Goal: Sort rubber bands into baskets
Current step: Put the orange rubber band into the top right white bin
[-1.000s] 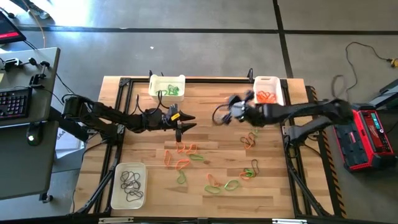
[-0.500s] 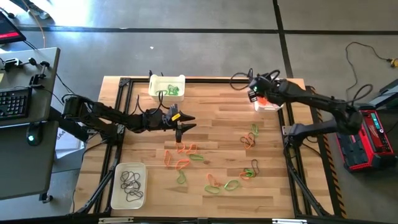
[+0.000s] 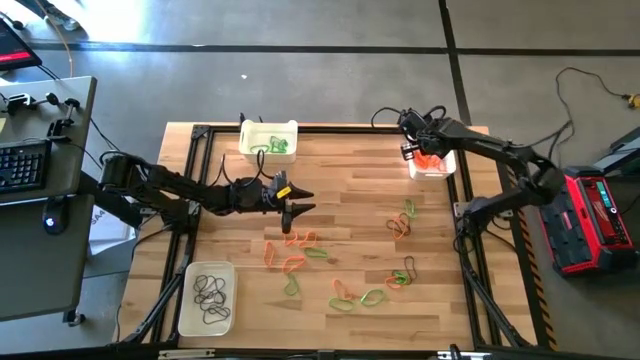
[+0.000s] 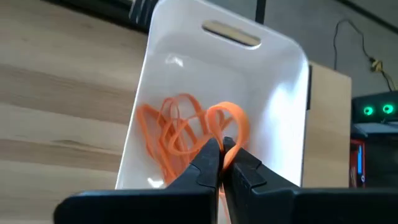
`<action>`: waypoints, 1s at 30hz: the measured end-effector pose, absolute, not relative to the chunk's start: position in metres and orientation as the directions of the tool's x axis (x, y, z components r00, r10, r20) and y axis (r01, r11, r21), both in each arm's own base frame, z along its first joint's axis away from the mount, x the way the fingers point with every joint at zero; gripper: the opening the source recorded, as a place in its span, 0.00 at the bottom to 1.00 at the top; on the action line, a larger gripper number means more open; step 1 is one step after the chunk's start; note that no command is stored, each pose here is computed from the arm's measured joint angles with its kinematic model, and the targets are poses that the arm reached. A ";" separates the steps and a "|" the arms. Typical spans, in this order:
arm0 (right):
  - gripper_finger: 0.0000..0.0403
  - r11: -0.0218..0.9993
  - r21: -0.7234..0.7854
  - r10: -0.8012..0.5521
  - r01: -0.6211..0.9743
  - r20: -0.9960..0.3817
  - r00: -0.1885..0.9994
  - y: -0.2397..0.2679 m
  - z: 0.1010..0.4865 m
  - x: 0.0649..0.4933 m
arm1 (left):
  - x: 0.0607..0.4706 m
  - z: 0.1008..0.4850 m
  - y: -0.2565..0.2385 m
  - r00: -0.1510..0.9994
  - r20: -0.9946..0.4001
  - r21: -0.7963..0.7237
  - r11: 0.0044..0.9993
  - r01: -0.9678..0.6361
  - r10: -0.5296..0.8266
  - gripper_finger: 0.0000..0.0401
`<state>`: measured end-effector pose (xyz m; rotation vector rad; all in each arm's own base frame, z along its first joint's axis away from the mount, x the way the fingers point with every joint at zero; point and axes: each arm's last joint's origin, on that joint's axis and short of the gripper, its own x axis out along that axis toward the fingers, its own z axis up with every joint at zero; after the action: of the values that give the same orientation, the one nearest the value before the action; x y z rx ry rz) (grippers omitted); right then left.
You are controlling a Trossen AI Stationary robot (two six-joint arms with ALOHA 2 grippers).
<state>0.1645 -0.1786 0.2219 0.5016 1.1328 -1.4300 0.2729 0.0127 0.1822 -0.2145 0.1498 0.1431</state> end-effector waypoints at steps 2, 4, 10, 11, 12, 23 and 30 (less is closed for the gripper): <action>0.00 0.154 -0.353 -0.490 0.923 -0.838 -0.239 -0.182 0.217 0.165 | 0.273 0.182 0.013 0.979 -0.162 -0.196 0.968 -0.157 0.125 0.40; 0.00 0.150 -0.361 -0.476 0.921 -0.842 -0.253 -0.185 0.212 0.165 | 0.273 0.182 0.013 0.979 -0.162 -0.197 0.968 -0.157 0.125 0.40; 0.00 0.144 -0.345 -0.434 0.927 -0.864 -0.254 -0.198 0.198 0.165 | 0.273 0.182 0.013 0.979 -0.162 -0.196 0.968 -0.157 0.125 0.40; 0.00 0.141 -0.343 -0.432 0.929 -0.865 -0.254 -0.200 0.196 0.165 | 0.273 0.182 0.013 0.979 -0.162 -0.196 0.968 -0.157 0.125 0.40; 0.00 0.135 -0.338 -0.430 0.931 -0.867 -0.253 -0.203 0.194 0.165 | 0.273 0.182 0.013 0.979 -0.162 -0.196 0.968 -0.157 0.125 0.40; 0.00 0.102 -0.290 -0.329 0.952 -0.913 -0.243 -0.225 0.172 0.154 | 0.273 0.182 0.013 0.979 -0.162 -0.195 0.968 -0.156 0.125 0.40; 0.07 0.132 -0.232 -0.292 0.964 -0.938 -0.186 -0.228 0.174 0.149 | 0.273 0.182 0.013 0.979 -0.162 -0.194 0.969 -0.156 0.125 0.40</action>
<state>0.1493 -0.2277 0.1735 0.7725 1.2203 -1.3553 0.2729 0.0127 0.1823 -0.2073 0.1495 0.1429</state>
